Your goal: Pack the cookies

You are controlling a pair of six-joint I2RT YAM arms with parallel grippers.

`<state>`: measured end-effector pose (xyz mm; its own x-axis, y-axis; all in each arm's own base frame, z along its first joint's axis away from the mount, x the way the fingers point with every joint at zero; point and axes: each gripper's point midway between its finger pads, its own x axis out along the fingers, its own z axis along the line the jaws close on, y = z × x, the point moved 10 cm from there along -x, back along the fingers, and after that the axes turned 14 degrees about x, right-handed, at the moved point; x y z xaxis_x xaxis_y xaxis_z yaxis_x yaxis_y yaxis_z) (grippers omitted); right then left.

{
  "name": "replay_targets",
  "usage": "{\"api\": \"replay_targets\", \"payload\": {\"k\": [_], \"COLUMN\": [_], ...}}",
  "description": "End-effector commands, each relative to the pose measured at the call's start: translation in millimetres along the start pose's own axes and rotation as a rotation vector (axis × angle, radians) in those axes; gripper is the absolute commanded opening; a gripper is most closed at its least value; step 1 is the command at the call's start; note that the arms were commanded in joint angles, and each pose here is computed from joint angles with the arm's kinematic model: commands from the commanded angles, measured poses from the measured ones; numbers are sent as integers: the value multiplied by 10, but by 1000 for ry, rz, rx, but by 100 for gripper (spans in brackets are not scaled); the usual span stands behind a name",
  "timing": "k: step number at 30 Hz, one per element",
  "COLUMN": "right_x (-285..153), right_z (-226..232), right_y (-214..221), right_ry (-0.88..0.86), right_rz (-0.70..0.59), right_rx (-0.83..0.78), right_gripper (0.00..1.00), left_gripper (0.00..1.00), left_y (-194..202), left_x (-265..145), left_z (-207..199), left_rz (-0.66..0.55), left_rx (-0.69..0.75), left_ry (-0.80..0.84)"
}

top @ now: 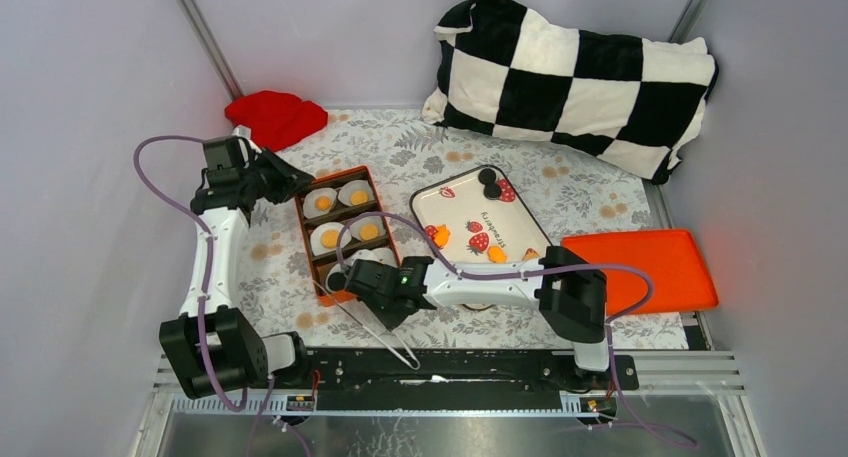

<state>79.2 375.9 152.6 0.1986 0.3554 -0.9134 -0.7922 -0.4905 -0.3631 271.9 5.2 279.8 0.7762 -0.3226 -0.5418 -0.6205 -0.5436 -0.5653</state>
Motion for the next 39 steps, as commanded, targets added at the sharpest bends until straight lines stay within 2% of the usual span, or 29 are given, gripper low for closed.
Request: {"api": "replay_targets", "payload": {"k": [1,8,14,15,19,20,26,30,36,39], "right_x": [237,478,503,504,392,318,-344,-741,-1043,-1114], "right_z": [-17,-30,-29,-34,-66,-86,-298,-796,-1946,-2563], "right_y": [112,201,199,196,146,129,-66,-212,-472,-685], "right_ry": [36,59,62,70,113,131,294,446,621,678], "right_rz": [55,134,142,141,87,72,-129,-203,-290,-304], "right_rx": [6,-9,-11,-11,3,8,81,225,469,583], "right_gripper": [27,30,31,28,2,0,0,0,0,0], "left_gripper": [23,23,23,23,23,23,22,21,17,10], "left_y": [25,37,54,56,50,50,19,-19,-16,30], "left_x": [-13,-8,16,20,24,25,-35,-116,-179,-126], "left_z": [28,38,63,65,65,64,26,-53,-292,-423], "left_rz": [2,5,14,15,13,14,-22,-62,-109,-93], "left_rx": [23,27,22,21,21,22,39,71,153,179], "left_ry": [21,21,16,16,17,17,2,-21,-31,-14]}}
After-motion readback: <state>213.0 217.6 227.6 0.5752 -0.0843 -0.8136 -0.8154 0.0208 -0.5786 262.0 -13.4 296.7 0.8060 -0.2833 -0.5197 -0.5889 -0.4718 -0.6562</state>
